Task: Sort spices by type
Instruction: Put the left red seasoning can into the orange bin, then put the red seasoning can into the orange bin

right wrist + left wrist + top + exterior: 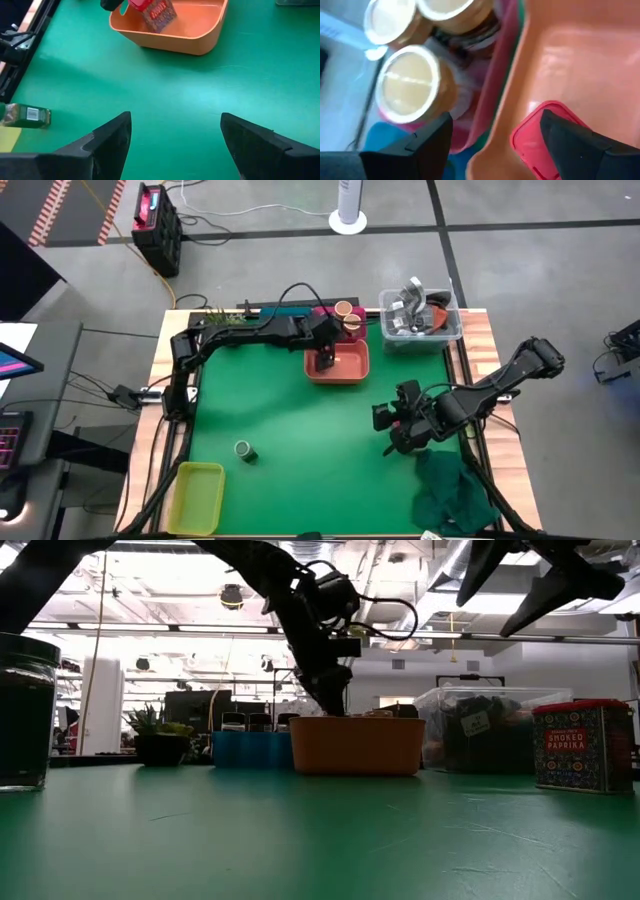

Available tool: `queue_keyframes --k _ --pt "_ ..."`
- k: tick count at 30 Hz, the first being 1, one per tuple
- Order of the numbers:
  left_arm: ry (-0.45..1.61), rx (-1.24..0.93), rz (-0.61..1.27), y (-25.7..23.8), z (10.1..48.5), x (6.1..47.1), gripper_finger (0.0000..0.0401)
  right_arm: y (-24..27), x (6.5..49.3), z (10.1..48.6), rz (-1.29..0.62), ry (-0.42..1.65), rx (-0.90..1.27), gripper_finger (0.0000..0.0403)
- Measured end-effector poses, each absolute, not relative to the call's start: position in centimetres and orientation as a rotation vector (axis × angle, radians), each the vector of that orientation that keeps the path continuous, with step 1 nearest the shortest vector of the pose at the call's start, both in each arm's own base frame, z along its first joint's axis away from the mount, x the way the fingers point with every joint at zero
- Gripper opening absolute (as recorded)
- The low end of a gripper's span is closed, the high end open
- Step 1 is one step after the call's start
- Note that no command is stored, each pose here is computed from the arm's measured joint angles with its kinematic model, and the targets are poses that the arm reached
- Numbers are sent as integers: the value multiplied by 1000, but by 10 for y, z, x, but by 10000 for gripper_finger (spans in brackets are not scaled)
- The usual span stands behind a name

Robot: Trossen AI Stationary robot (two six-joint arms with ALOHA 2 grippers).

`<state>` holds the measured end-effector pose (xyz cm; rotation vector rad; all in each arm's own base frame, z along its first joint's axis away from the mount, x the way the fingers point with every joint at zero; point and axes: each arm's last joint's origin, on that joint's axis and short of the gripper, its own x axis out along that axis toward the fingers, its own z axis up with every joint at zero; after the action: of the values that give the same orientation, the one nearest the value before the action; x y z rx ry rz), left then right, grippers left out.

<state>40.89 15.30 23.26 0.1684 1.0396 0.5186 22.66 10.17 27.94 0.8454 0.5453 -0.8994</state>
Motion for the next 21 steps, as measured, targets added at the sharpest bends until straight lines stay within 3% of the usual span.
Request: queue_keyframes --k 8,15,21 --pt "1038 170 630 157 264 409 290 101 224 278 -909 597 835 329" --pt "926 6 378 145 298 410 290 90 222 275 -848 864 785 329" --pt "857 64 314 125 325 389 290 78 227 274 -796 968 715 329"
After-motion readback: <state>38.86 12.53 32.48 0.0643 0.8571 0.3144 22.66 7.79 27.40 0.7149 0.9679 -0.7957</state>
